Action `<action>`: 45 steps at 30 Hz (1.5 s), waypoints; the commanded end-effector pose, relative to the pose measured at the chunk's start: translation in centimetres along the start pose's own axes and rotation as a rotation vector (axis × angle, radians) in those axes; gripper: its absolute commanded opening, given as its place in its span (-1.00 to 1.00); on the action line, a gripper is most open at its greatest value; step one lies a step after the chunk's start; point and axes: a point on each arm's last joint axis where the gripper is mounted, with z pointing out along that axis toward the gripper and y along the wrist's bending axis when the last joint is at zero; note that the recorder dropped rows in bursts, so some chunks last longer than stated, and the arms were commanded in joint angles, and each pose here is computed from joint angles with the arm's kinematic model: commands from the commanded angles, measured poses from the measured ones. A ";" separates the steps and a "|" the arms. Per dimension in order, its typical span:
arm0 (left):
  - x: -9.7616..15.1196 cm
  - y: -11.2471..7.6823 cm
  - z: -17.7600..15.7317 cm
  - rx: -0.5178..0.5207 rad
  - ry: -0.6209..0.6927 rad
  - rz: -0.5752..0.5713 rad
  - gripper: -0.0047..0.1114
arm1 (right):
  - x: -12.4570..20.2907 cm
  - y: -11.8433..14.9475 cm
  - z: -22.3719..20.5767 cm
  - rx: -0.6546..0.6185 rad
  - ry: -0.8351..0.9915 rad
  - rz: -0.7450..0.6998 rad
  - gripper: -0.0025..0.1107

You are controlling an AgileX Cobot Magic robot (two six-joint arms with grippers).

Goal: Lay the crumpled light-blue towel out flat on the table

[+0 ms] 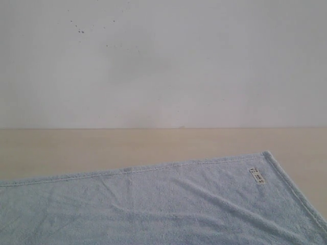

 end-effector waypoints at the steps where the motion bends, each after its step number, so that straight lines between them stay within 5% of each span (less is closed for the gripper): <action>1: 0.2 0.1 0.0 0.000 0.001 -0.004 -0.85 | 0.1 0.0 0.0 0.000 0.000 0.003 -0.96; 7: 0.2 0.1 0.0 0.000 0.001 -0.004 -0.85 | 0.3 -0.1 0.0 0.002 0.006 0.004 -0.96; 26: 0.1 0.1 0.0 0.000 -0.001 -0.004 -0.85 | 9.9 -0.4 -1.7 -0.043 0.053 -0.121 -0.96; 45: 0.1 0.1 0.0 0.000 -0.001 -0.004 -0.85 | 10.7 -0.2 -1.5 -0.083 0.019 -0.139 -0.96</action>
